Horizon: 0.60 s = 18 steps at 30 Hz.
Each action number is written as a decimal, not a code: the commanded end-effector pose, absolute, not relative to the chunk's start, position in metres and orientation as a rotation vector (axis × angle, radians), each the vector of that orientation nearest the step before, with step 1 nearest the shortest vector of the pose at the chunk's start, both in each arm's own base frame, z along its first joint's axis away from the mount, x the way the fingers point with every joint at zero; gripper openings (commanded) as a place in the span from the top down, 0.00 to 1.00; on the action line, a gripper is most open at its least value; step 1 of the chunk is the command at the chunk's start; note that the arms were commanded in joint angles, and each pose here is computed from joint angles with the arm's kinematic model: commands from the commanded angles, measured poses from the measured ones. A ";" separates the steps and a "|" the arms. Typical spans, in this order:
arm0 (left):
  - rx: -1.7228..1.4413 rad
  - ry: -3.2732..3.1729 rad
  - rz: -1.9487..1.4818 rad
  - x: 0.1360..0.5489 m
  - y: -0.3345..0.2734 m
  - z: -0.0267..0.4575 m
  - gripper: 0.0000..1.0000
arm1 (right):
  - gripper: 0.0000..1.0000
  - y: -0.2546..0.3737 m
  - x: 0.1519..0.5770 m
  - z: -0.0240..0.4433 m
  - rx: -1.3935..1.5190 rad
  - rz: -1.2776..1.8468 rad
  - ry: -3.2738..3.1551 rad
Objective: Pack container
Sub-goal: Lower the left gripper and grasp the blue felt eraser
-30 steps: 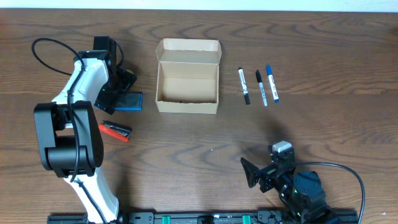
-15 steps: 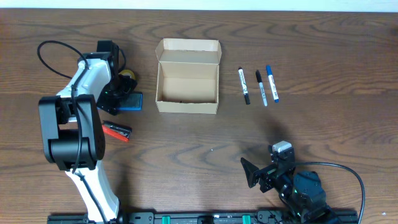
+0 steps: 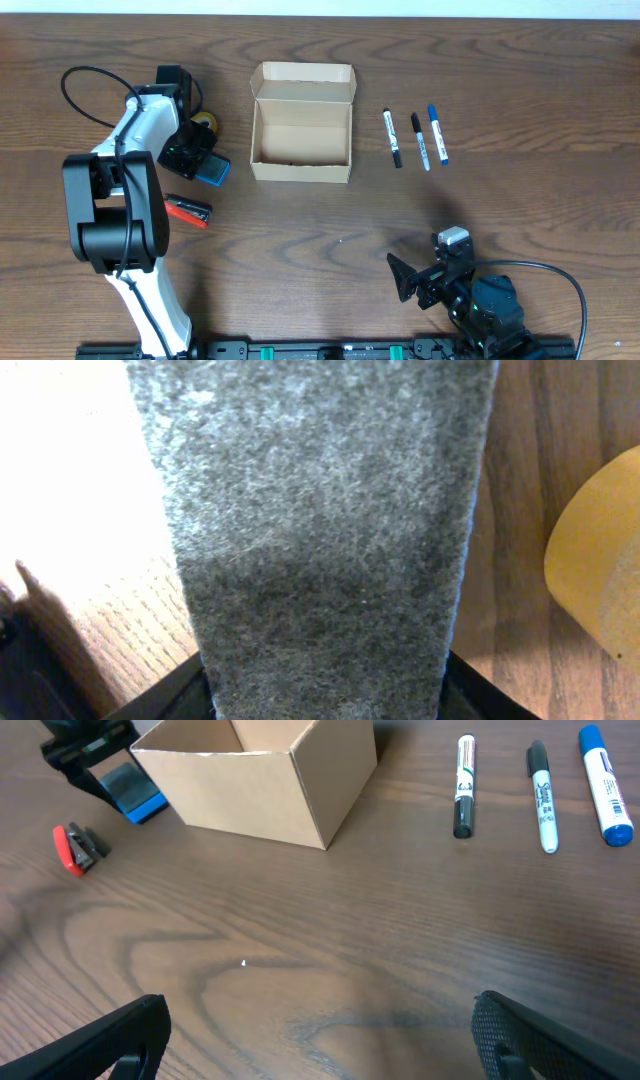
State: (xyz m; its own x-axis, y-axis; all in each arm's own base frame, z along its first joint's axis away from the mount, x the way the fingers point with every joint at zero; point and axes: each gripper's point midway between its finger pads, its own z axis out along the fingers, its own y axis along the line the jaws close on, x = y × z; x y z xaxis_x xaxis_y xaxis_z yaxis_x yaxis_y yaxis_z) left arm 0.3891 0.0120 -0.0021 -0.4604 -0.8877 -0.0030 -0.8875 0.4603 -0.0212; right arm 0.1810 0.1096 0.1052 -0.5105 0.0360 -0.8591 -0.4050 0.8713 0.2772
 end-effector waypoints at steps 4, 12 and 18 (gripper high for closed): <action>-1.614 2.661 0.018 0.393 0.017 -0.004 0.59 | 0.01 0.111 0.180 0.105 -0.290 0.554 2.036; -1.618 2.669 0.034 0.390 0.018 -0.004 0.77 | 0.01 0.111 0.180 0.105 -0.290 0.554 2.036; -1.614 2.706 0.064 0.382 0.018 0.004 0.94 | 0.01 0.111 0.180 0.105 -0.290 0.554 2.036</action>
State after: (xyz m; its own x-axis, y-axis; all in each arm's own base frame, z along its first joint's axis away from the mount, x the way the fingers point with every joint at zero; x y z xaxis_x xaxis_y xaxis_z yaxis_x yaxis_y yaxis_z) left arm 0.3812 0.0138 -0.0003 -0.4604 -0.8877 0.0035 -0.8876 0.4604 0.0154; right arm 0.1810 0.1096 0.1052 -0.5105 0.0360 -0.8591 -0.4050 0.8713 0.2772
